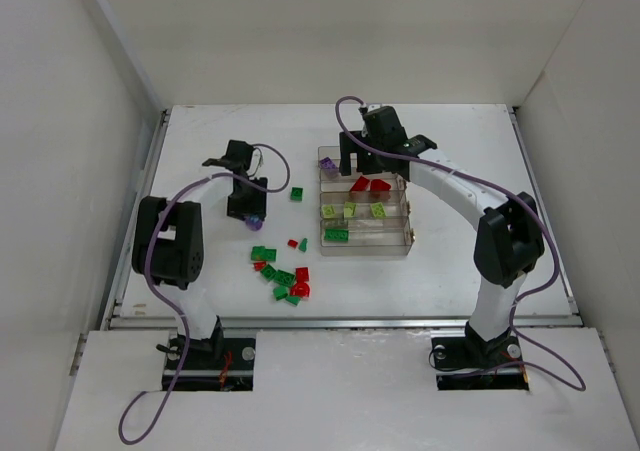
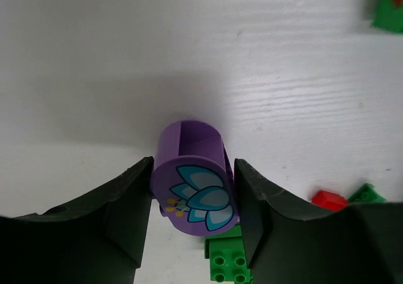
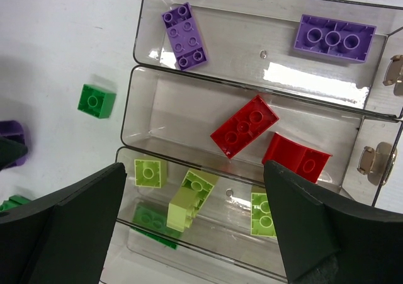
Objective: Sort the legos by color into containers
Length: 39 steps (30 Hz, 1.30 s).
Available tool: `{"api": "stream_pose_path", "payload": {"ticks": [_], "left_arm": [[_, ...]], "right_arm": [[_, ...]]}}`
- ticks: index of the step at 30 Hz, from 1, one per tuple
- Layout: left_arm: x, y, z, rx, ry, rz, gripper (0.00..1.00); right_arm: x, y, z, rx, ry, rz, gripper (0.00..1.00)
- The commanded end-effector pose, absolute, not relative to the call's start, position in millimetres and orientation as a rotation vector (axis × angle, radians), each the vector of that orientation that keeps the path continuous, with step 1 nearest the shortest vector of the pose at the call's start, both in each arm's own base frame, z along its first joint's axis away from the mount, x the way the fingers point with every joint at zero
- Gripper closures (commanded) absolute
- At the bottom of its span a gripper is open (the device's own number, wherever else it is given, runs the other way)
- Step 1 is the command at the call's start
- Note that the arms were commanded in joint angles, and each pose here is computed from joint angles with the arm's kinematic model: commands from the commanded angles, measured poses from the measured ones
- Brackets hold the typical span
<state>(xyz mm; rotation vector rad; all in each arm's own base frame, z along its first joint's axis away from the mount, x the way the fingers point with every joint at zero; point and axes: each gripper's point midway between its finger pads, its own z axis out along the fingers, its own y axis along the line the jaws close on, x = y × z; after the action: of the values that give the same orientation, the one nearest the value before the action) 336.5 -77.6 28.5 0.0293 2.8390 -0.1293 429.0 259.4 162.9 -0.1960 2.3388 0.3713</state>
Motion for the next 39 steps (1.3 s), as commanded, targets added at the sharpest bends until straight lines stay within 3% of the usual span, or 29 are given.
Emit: {"api": "stream_pose_path", "payload": {"ticks": [1, 7, 13, 18, 24, 29, 34, 38, 39], "left_arm": [[372.9, -89.8, 70.1, 0.121, 2.705, -0.208, 1.0], [440.9, -154.5, 141.5, 0.807, 2.307, -0.126, 1.0], [502.6, -232.9, 208.6, 0.994, 1.885, -0.178, 1.0], [514.7, -293.2, 196.1, 1.107, 1.729, -0.29, 1.0], [537.3, -320.9, 180.0, 1.118, 1.672, -0.313, 1.0], [518.6, -336.9, 165.7, 1.216, 1.642, -0.329, 0.99], [516.1, -334.3, 154.4, 1.212, 1.658, -0.294, 0.24], [516.3, -328.4, 184.0, 1.158, 1.635, -0.264, 0.0], [517.3, -324.8, 193.6, 1.131, 1.636, -0.246, 0.0]], "right_arm": [[430.4, 260.2, 193.7, -0.171, 2.258, 0.395, 0.05], [449.8, 227.2, 210.7, -0.078, 2.193, 0.434, 0.05], [460.2, 179.6, 225.4, 0.041, 2.126, 0.396, 0.05], [457.4, 168.4, 222.0, 0.054, 2.124, 0.36, 0.05], [457.3, 156.9, 220.2, 0.069, 2.129, 0.331, 0.05], [454.3, 155.4, 214.0, 0.059, 2.148, 0.32, 0.05], [455.7, 159.9, 213.8, 0.046, 2.152, 0.342, 0.05], [456.5, 160.2, 211.9, 0.046, 2.161, 0.339, 0.05], [455.5, 159.8, 216.8, 0.046, 2.151, 0.343, 0.05]]}}
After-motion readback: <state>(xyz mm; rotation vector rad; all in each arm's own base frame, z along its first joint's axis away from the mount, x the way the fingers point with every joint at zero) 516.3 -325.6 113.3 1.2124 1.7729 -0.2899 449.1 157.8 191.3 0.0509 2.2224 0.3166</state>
